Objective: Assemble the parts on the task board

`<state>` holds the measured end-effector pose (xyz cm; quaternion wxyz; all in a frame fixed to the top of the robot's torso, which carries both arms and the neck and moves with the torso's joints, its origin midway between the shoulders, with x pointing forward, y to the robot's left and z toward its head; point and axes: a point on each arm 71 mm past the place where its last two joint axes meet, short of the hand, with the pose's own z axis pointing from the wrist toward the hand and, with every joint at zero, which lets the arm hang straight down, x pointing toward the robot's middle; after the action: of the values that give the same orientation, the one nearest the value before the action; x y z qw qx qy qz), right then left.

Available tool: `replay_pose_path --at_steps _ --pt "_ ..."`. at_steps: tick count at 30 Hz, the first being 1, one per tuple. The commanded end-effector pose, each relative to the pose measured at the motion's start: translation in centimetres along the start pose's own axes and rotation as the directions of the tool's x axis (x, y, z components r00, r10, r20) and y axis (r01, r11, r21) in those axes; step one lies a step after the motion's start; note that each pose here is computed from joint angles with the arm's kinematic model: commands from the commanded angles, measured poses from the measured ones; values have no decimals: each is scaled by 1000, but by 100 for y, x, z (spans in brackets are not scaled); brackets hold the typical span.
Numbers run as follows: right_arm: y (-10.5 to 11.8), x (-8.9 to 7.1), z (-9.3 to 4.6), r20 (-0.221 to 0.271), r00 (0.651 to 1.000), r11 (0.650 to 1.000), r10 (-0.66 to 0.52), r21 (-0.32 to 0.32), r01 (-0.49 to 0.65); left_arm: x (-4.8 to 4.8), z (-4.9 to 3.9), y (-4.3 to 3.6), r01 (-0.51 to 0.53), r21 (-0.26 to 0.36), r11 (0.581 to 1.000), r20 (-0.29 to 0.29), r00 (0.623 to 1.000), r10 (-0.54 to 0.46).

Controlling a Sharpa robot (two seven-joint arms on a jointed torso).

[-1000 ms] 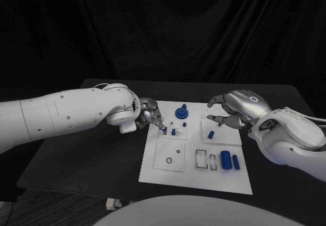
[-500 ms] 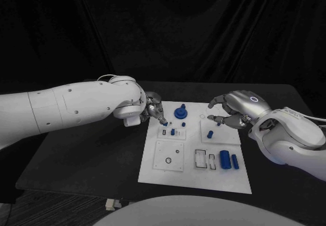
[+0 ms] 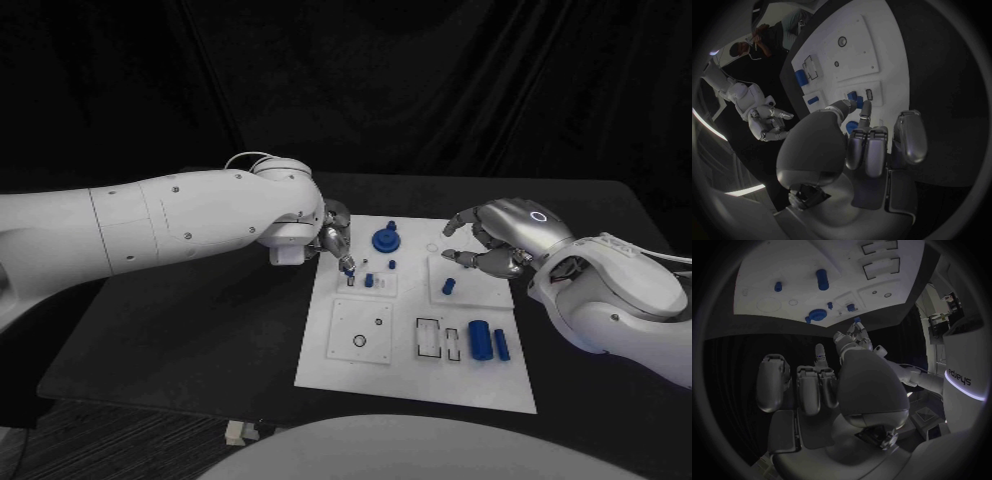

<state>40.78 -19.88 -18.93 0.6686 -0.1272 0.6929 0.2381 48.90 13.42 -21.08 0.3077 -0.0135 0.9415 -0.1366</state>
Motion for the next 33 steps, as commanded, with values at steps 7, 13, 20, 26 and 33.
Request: replay_pose_path --at_steps 7,13,20,26,33 --pt "-3 58 9 -19 1000 1000 2 4 -2 0 3 -3 -50 -35 998 -31 998 49" --pt "-6 66 2 -20 1000 1000 4 5 -4 -6 23 -43 -40 -33 999 -13 999 39" --pt "-3 69 0 -20 1000 1000 5 4 -5 5 66 -79 -30 -33 999 -3 1000 30" --pt "1 75 0 -19 1000 1000 6 2 -6 18 121 -55 -8 -40 999 11 1000 9" --pt "1 77 -3 -17 1000 1000 8 2 -8 50 168 -22 6 -48 999 13 1000 -6"
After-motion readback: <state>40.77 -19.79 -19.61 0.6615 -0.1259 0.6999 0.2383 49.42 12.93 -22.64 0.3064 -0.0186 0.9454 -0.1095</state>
